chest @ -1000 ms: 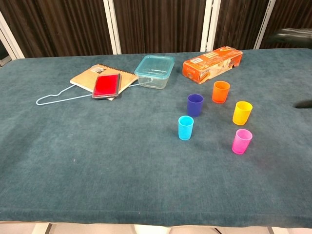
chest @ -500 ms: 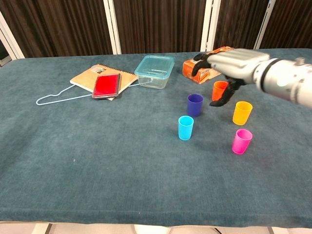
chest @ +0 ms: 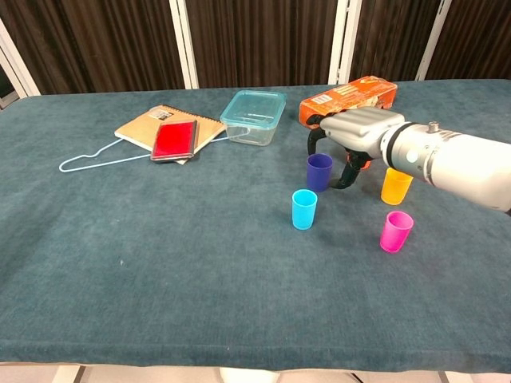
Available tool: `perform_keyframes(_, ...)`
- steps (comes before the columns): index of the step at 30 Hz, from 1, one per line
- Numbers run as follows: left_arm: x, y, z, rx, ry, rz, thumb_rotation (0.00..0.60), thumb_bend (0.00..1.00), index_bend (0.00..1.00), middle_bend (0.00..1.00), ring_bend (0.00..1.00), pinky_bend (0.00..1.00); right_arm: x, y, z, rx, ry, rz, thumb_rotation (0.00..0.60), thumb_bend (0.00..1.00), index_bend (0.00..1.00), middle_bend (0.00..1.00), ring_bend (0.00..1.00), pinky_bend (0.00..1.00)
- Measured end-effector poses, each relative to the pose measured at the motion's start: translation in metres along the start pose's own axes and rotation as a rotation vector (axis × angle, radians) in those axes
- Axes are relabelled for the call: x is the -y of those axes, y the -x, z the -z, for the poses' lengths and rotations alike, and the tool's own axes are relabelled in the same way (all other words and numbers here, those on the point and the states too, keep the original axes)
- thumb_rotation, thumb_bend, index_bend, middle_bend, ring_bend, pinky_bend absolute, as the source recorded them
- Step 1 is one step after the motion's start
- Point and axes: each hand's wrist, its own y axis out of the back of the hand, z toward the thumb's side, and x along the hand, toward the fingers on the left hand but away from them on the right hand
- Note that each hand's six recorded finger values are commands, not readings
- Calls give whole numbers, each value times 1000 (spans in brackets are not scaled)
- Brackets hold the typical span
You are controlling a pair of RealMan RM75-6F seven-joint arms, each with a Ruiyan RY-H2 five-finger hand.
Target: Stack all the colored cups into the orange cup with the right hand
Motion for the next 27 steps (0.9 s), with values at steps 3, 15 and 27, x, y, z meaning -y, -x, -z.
perform_keyframes(3,1,-1,0,-1,0,4,600,433,0,0,0,110,0,2,-1,5,3,5,600,481,543,0,0,0)
perform_keyframes(15,1,0,0,6,-1,6,600,434,0,0,0,110,-33,0,20,84,88,142,600,518,628,32,0,0)
perform_keyframes(27,5,0,-4,21,-9,12,600,434,0,0,0,110,-40,-4,76,204,79,155,600,518,628,33,0,0)
